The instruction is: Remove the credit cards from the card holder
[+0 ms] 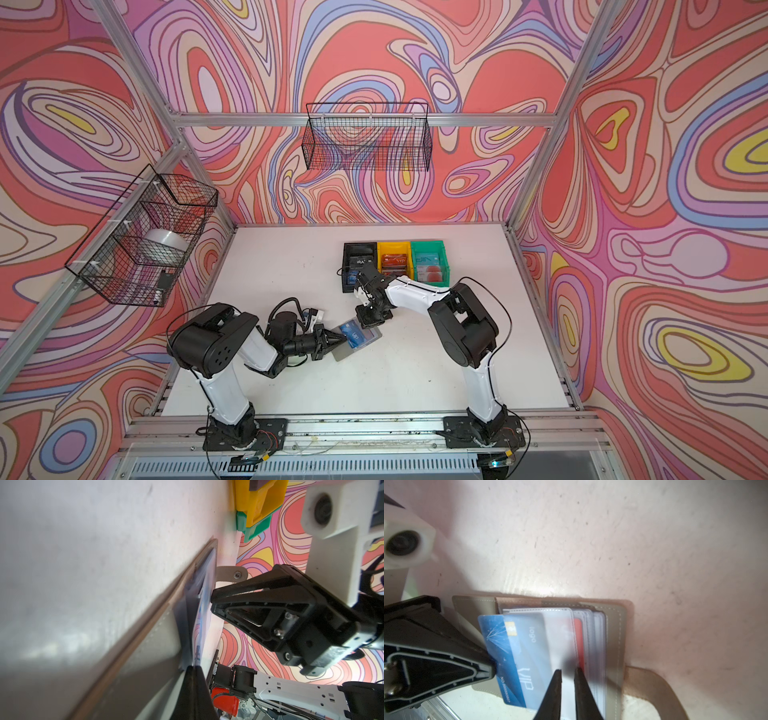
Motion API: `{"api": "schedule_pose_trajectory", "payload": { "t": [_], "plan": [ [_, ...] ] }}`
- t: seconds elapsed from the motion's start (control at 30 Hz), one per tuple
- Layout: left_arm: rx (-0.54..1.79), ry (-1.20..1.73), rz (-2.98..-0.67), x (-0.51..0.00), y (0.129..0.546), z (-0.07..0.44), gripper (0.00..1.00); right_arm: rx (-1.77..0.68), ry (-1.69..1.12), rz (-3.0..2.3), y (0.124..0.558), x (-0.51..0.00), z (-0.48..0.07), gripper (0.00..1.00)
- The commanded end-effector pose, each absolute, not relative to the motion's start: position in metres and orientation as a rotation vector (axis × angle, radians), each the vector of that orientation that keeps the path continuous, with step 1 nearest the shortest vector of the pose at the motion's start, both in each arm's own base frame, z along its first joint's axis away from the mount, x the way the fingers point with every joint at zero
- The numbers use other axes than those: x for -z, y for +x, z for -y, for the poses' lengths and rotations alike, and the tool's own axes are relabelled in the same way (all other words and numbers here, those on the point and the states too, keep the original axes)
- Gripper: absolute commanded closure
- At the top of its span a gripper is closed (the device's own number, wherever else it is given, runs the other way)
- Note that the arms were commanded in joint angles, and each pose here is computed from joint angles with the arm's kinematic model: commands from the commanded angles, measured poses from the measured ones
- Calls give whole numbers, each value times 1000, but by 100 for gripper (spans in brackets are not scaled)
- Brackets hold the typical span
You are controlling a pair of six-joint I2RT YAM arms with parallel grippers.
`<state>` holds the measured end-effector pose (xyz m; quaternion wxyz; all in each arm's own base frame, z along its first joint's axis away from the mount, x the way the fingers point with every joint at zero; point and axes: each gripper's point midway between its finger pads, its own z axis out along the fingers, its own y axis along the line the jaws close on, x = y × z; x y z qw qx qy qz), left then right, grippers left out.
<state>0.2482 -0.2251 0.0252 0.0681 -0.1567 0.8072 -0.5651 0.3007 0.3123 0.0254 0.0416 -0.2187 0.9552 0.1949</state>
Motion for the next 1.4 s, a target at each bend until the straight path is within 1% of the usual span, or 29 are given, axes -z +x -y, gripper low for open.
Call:
{"api": "schedule_pose_trajectory", "payload": {
  "t": [0.0,0.33,0.53,0.67,0.83,1.0,1.17,1.3,1.33,1.37],
  "plan": [
    [1608,-699,-2599,13,221,208,100,-302,-668,-3145,271,48,-265,83],
    [1565,-675,-2621,5,218,196,100,-382,-682,-3105,275,27,-277,83],
    [1384,-569,-2723,-11,217,186,100,-464,-710,-3062,280,5,-288,83],
    [1321,-490,-2721,-36,224,183,100,-517,-755,-3019,285,-17,-297,78],
    [1374,-466,-2675,-51,231,189,100,-548,-811,-2967,291,-45,-304,73],
    [1453,-402,-2616,-70,237,196,100,-726,-860,-2906,290,-79,-316,67],
    [1555,-268,-2510,-108,246,207,100,-1026,-896,-2835,290,-114,-320,62],
    [1601,-189,-2459,-129,245,211,100,-1157,-930,-2792,288,-127,-321,61],
    [1616,-143,-2415,-145,251,214,100,-1194,-936,-2777,288,-130,-322,60],
    [1627,-122,-2398,-151,252,216,100,-1226,-934,-2771,287,-131,-324,60]
  ]
}}
